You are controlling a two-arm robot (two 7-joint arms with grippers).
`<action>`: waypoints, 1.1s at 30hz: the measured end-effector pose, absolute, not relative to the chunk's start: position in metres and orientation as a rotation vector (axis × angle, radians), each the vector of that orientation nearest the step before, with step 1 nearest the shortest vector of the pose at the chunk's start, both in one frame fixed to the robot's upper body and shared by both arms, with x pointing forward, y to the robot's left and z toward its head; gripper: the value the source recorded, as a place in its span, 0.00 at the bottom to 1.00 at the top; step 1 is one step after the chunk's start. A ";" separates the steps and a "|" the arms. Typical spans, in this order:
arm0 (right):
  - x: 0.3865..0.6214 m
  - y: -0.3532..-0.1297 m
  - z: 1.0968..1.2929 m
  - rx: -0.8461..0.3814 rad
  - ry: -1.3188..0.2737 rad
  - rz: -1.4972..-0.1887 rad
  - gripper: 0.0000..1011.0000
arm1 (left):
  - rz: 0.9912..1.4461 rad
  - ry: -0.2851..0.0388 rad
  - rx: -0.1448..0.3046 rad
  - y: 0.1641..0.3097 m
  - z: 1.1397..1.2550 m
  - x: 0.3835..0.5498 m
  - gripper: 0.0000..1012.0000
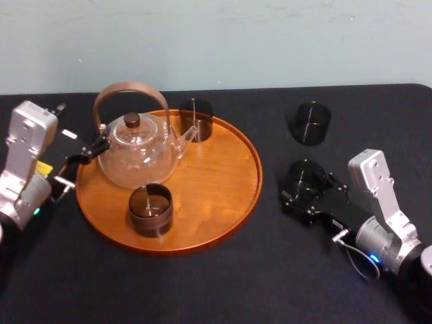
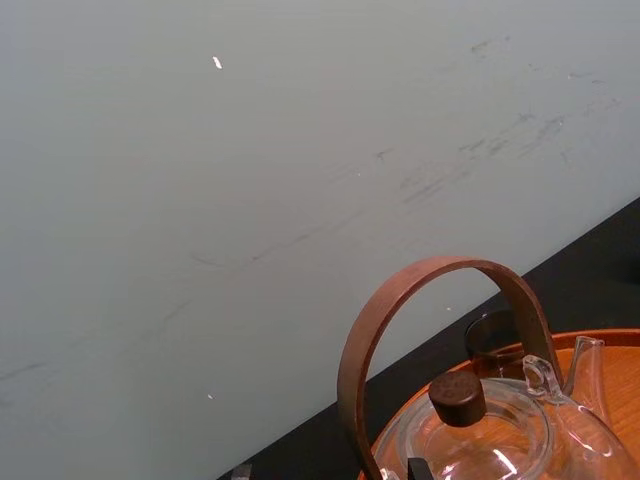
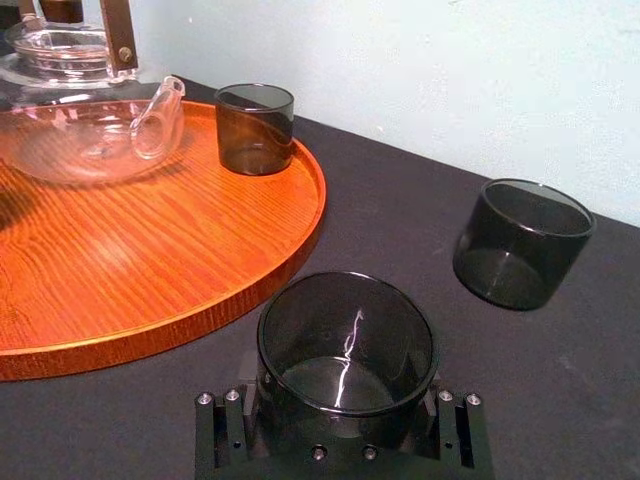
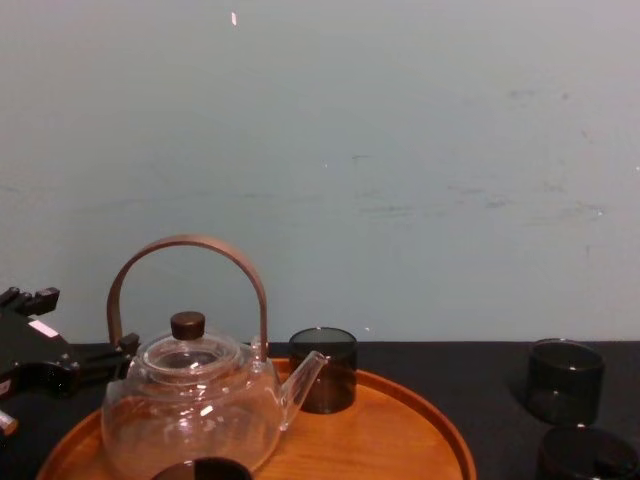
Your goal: Pick up the glass from the table and place it on the tray.
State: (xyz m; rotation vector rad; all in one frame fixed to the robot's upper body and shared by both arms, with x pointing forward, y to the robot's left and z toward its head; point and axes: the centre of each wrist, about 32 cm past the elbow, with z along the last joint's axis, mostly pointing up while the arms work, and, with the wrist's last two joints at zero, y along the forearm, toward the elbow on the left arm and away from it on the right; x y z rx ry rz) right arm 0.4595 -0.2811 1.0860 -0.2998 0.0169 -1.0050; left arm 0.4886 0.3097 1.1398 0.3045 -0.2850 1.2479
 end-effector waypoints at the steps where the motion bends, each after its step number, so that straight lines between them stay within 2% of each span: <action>1: 0.460 -0.281 1.087 -0.300 0.018 -1.003 0.91 | 1.248 -0.285 0.304 0.310 1.140 0.489 1.00; 10: 0.461 -0.272 1.109 -0.297 -0.019 -0.969 0.91 | 1.248 -0.285 0.305 0.310 1.140 0.489 1.00; 20: 0.469 -0.244 1.134 -0.289 -0.071 -0.912 0.91 | 1.248 -0.285 0.304 0.310 1.140 0.489 1.00; 27: 0.474 -0.221 1.141 -0.289 -0.092 -0.857 0.91 | 1.248 -0.285 0.304 0.310 1.140 0.489 1.00; 33: 0.479 -0.203 1.139 -0.287 -0.095 -0.814 0.91 | 1.248 -0.285 0.304 0.310 1.140 0.489 1.00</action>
